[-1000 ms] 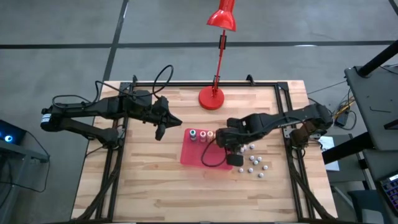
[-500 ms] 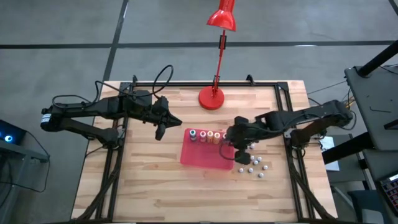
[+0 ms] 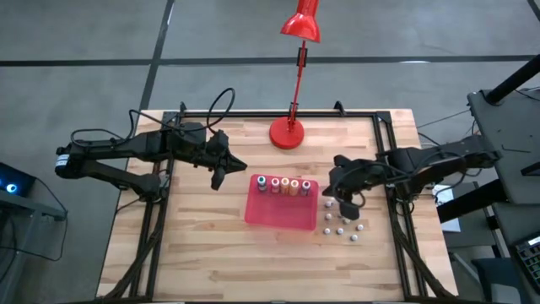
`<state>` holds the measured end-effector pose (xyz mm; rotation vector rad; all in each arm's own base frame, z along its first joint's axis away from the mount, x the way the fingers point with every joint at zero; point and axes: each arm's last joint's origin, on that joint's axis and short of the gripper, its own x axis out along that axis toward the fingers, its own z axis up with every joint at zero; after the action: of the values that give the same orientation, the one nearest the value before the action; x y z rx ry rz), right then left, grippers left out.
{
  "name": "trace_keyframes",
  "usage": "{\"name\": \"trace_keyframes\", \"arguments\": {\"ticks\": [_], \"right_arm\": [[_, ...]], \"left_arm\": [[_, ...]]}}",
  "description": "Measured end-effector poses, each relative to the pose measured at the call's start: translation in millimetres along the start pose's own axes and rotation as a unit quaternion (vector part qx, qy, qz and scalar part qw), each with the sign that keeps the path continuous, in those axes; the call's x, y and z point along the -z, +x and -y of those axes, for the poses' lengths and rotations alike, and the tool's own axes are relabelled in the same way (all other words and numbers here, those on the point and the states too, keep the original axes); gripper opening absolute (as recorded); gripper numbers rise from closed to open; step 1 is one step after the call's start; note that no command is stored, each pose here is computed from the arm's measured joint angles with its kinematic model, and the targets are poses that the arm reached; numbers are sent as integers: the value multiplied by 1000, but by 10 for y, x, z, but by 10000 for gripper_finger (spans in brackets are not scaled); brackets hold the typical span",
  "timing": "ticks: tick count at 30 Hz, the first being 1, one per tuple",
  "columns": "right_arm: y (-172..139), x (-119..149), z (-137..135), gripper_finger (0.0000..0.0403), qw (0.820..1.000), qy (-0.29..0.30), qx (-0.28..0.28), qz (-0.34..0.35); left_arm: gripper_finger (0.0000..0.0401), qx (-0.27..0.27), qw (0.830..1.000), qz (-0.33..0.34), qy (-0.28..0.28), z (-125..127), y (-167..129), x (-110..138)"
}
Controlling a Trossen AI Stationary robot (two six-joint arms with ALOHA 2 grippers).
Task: Pick & Place food coloring
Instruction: Put the small black food coloring bottle into the red bin
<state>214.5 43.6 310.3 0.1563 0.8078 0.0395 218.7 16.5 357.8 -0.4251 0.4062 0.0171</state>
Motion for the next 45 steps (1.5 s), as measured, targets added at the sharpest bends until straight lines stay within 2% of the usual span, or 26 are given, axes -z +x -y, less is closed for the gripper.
{"name": "trace_keyframes", "arguments": {"ticks": [8, 15, 20, 26, 35, 45], "right_arm": [[-37, 130, 39, 8, 1000, -3, 0, -1], [-2, 124, 35, 8, 1000, 3, 1, -4], [15, 84, 23, 8, 1000, 19, -4, 13], [21, 1, 4, 8, 998, 35, -15, 53], [24, 3, 6, 8, 997, 63, -15, 51], [26, 2, 6, 8, 996, 67, -15, 52]], "left_arm": [[0, 0, 1000, 0, -12, -1, 2, 1], [0, 2, 1000, 5, -9, 4, 2, -9], [0, 8, 1000, 20, 15, 19, 2, -37], [0, 6, 996, 54, 75, 100, -73, -67], [0, 25, 990, 86, 109, 194, -288, -69], [0, 39, 986, 116, 111, 118, -379, 293]]}}
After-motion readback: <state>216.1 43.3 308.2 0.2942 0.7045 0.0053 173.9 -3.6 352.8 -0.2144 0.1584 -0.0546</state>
